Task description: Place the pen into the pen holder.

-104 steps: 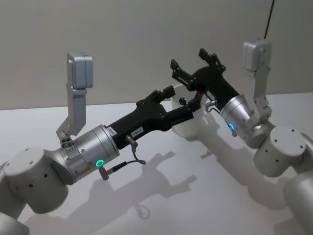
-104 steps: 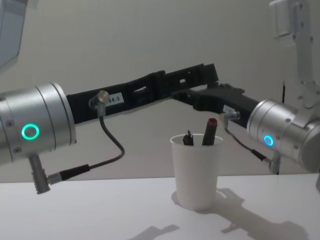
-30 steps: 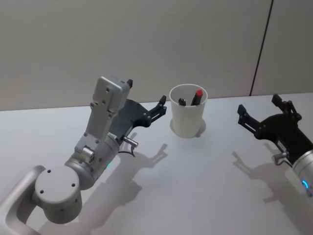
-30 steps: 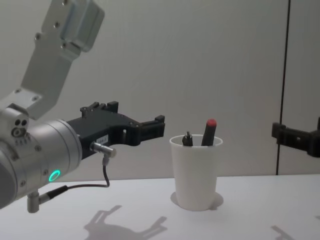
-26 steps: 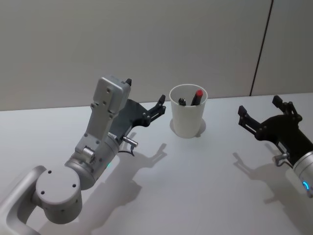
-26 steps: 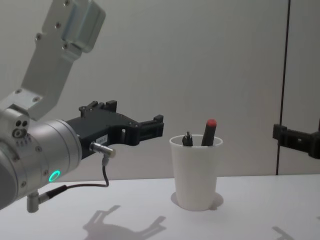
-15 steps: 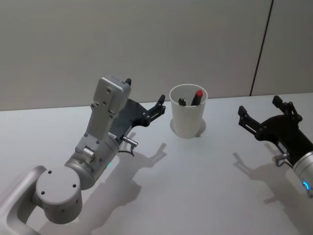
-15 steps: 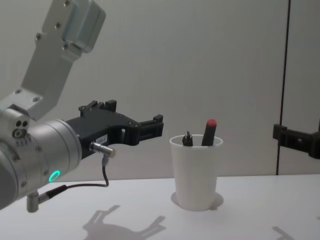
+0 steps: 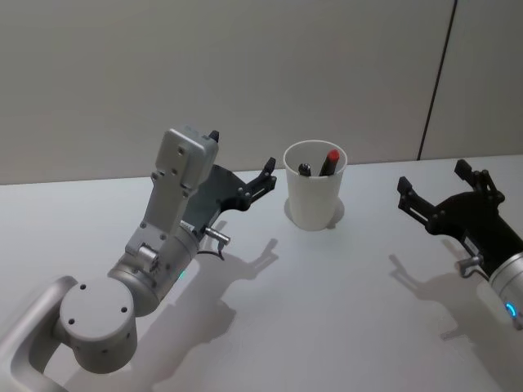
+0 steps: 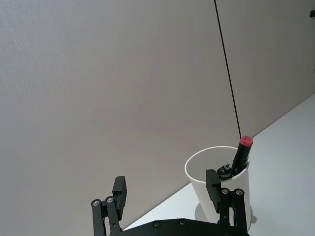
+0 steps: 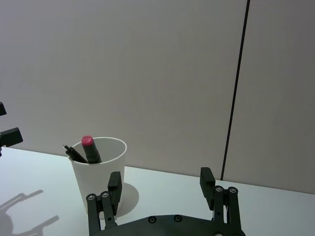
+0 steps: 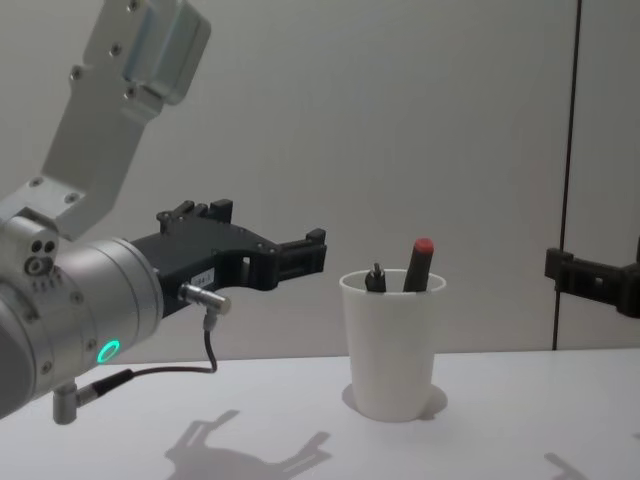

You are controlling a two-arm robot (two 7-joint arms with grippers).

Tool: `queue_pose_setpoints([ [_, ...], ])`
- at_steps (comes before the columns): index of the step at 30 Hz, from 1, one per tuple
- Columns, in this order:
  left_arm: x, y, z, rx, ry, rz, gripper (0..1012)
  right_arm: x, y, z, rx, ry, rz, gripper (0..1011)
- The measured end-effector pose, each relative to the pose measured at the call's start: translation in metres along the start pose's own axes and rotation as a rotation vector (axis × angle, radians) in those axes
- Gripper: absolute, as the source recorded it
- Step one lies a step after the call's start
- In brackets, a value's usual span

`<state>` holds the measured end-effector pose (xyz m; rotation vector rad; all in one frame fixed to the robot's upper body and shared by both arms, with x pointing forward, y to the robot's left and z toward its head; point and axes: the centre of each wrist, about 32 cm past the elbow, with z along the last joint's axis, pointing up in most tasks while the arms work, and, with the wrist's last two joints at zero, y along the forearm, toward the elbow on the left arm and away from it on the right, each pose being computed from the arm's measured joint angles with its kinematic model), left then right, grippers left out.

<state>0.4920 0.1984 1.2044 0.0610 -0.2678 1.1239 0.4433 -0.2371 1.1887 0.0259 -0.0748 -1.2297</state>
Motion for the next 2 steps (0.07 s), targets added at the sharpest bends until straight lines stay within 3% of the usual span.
queue_pose_setpoints([
  [2, 0.0, 0.0, 0.0, 0.0, 0.0, 0.0, 1001, 0.0, 0.0, 0.0, 0.0, 0.0, 0.0, 1002],
])
